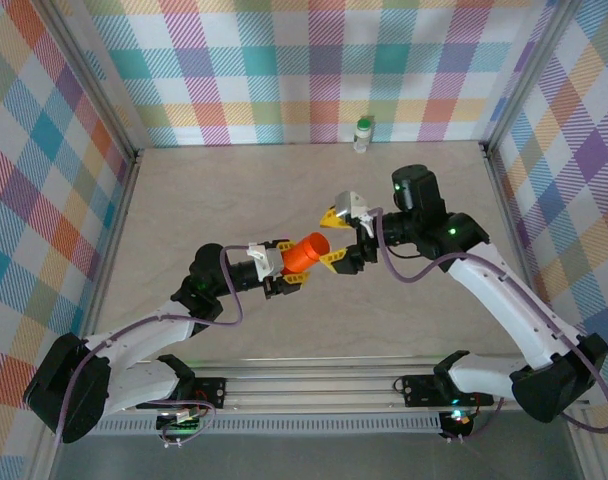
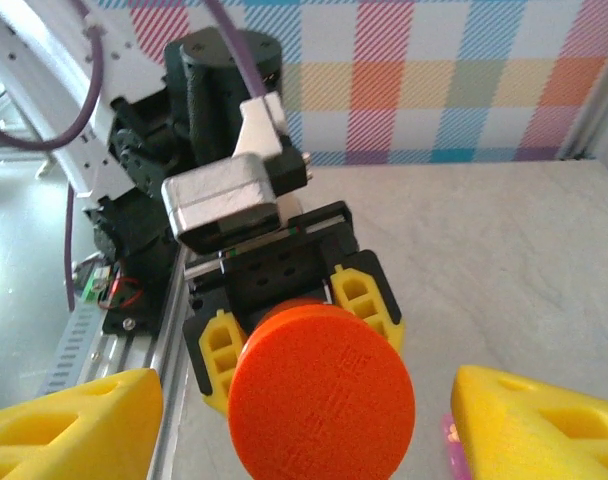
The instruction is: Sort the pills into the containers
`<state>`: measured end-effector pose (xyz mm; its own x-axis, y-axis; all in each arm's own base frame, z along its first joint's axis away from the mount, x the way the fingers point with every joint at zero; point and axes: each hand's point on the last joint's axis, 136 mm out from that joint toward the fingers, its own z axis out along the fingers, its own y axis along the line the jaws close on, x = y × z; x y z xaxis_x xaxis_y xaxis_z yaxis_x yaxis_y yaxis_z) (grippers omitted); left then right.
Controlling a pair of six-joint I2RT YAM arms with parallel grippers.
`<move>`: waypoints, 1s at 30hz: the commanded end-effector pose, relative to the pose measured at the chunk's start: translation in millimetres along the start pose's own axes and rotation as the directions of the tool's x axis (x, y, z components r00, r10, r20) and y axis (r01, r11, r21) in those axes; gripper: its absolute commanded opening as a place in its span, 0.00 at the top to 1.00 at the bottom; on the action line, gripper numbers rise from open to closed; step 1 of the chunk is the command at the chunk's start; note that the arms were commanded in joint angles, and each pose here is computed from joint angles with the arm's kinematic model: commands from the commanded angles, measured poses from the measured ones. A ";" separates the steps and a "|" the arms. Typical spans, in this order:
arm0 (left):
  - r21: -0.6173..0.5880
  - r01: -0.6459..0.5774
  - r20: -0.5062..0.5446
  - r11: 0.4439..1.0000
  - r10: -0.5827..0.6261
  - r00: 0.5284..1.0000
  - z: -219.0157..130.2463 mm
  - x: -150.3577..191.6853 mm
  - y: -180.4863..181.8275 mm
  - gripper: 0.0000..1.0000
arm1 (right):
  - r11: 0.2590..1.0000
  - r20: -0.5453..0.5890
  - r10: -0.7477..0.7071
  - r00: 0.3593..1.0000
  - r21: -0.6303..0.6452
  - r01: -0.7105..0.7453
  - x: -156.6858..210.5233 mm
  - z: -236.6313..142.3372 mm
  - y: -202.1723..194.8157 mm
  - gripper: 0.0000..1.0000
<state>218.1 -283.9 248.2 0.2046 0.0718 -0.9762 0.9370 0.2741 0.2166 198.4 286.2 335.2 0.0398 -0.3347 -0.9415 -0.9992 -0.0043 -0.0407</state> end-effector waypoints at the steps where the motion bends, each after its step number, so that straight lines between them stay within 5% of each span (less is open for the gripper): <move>1: 0.035 -0.029 0.054 0.999 0.027 0.998 -1.3 -24.5 -1.4 1.00 | 0.992 0.019 -0.077 0.997 -0.104 0.078 -2.4 2.9 12.6 0.24; 20: 0.048 -0.047 0.051 0.998 0.044 0.998 1.7 -28.7 0.0 1.00 | 0.977 0.003 0.053 0.999 -0.208 -0.051 17.1 22.7 10.4 0.45; 26: -0.007 -0.051 0.034 0.999 0.051 0.998 3.4 -29.7 11.3 1.00 | 0.976 -0.004 0.193 0.981 -0.101 -0.192 18.1 26.3 -5.6 0.72; 30: -0.090 -0.066 0.005 0.994 0.066 0.998 2.8 -24.9 23.8 1.00 | 0.903 -0.059 0.429 0.901 0.061 -0.426 37.6 36.5 -29.1 0.76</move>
<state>224.4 -283.8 238.6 0.1457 0.1260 -0.9813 0.9413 0.2877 0.1767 211.9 305.0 307.6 -0.1845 -0.3497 -0.9185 -0.9808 0.0060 0.1948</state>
